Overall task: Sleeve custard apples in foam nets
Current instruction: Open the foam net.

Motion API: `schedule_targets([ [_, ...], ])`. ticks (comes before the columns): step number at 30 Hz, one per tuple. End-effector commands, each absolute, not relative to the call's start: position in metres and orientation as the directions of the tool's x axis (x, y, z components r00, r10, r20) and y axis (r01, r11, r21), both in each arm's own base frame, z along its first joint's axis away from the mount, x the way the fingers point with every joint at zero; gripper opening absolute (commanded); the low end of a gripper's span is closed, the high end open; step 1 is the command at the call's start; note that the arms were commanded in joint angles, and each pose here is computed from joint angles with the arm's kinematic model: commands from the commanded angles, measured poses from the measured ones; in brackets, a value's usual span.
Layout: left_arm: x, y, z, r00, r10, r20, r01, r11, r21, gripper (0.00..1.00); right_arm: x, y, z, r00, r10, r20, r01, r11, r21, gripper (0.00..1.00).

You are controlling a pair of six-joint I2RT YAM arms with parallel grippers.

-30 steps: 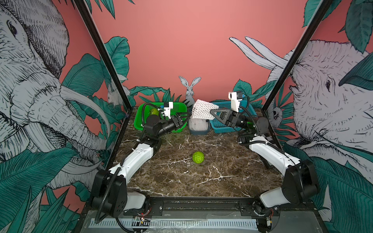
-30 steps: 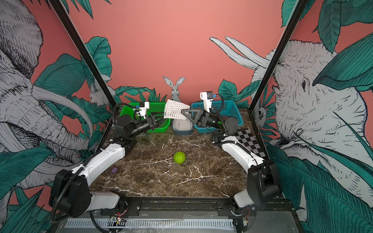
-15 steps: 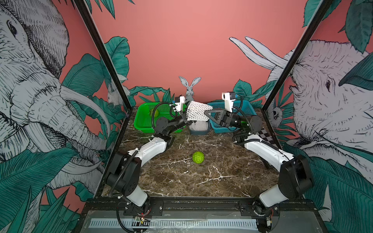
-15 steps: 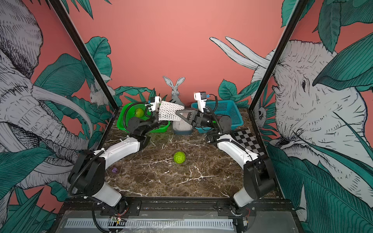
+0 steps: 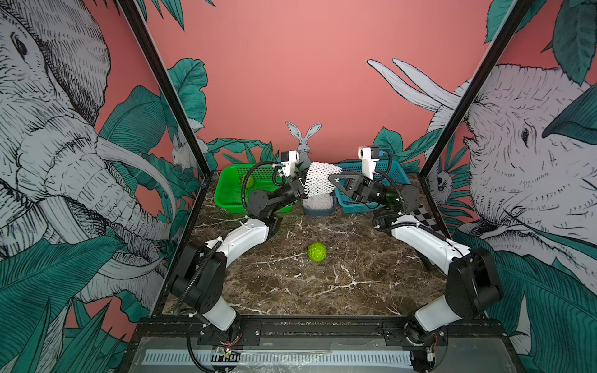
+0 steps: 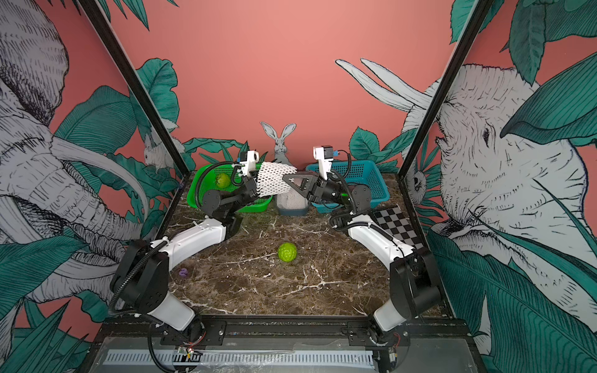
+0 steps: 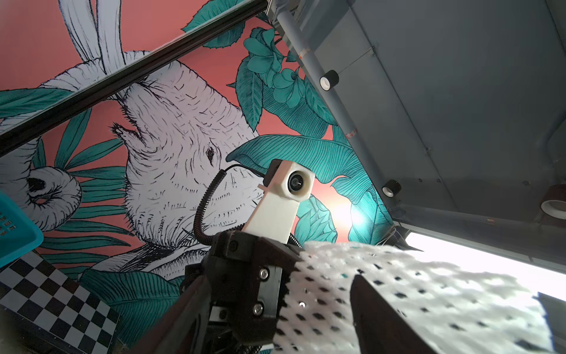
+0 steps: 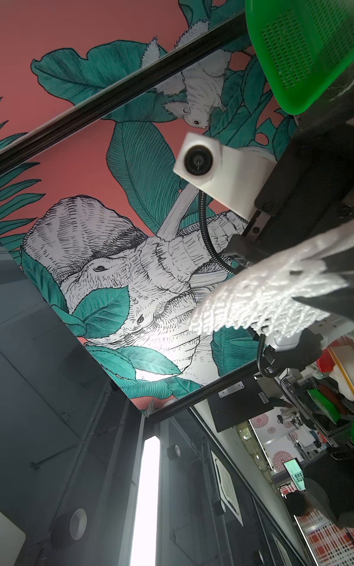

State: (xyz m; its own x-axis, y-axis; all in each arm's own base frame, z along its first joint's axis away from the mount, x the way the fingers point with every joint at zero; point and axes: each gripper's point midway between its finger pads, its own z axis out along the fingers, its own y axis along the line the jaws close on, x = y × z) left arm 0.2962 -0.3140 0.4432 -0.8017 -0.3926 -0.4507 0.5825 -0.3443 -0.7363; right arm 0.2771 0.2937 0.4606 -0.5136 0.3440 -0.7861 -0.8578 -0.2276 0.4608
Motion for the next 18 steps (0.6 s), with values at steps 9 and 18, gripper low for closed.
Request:
schedule_targets([
  [9,0.26,-0.293,0.48,-0.747,-0.434,-0.504,0.661,-0.397,-0.637,0.45,0.277,0.277,0.478,-0.426,0.423,-0.799,-0.904,-0.204,0.374,0.1],
  [18,0.267,-0.291,0.475,-0.749,-0.454,-0.482,0.653,-0.387,-0.65,0.69,0.274,0.275,0.482,-0.427,0.434,-0.793,-0.904,-0.207,0.374,0.12],
])
